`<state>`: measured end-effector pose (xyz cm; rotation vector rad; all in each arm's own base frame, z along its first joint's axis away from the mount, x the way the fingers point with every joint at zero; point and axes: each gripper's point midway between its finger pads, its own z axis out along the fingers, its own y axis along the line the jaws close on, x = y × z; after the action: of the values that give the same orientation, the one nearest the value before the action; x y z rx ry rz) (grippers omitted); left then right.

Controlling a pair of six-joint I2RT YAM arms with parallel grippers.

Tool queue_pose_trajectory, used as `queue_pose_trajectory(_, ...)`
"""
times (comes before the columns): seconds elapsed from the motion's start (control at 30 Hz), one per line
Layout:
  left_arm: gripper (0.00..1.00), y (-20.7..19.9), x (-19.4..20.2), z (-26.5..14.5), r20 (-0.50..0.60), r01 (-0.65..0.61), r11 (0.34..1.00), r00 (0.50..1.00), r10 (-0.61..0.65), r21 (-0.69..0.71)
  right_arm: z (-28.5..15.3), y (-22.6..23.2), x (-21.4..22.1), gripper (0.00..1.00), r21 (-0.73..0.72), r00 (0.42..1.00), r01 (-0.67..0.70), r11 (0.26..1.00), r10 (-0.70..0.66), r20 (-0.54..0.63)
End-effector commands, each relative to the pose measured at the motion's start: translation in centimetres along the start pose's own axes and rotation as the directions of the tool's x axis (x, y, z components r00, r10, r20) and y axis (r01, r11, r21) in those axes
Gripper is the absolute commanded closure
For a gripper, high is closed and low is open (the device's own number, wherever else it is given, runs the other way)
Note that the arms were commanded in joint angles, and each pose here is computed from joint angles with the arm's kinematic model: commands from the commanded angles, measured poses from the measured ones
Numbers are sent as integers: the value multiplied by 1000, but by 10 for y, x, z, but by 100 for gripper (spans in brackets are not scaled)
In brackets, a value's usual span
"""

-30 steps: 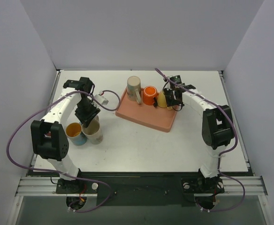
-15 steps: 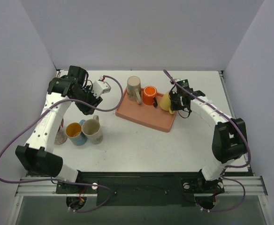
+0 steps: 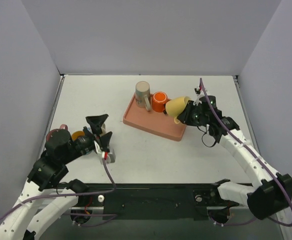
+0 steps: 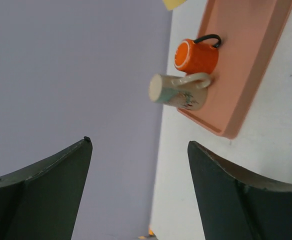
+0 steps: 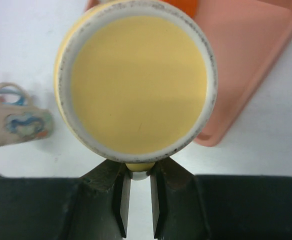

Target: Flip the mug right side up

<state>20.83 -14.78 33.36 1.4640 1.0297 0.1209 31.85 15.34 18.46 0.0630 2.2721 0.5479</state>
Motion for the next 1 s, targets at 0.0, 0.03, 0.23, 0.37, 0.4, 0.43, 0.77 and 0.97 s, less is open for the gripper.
queue_pose_trajectory(0.0,12,26,-32,14,90,-437,841,870,486,-320,-55,96,-22,100,-323,986,23,946,31,161)
queue_pose_trajectory(0.03,12,23,-36,17,86,-486,794,831,549,-365,-62,106,-21,100,-358,986,6,934,55,160)
queue_pose_trajectory(0.23,15,18,-29,31,17,-575,702,768,640,-420,-100,186,10,100,-578,992,35,815,43,121)
queue_pose_trajectory(0.37,15,18,-32,31,0,-600,657,739,674,-457,-115,226,16,100,-663,993,61,746,19,113)
queue_pose_trajectory(0.4,15,21,-33,30,-5,-600,649,736,676,-468,-117,230,17,100,-668,994,68,741,11,113)
queue_pose_trajectory(0.43,15,22,-34,29,-3,-597,649,737,675,-471,-117,234,17,100,-672,993,74,737,5,114)
queue_pose_trajectory(0.77,21,-5,-38,31,83,-633,672,701,708,-384,-126,262,17,100,-719,992,103,687,-18,124)
queue_pose_trajectory(0.97,21,-18,-40,29,121,-649,667,677,726,-367,-125,265,14,100,-712,992,109,694,-24,128)
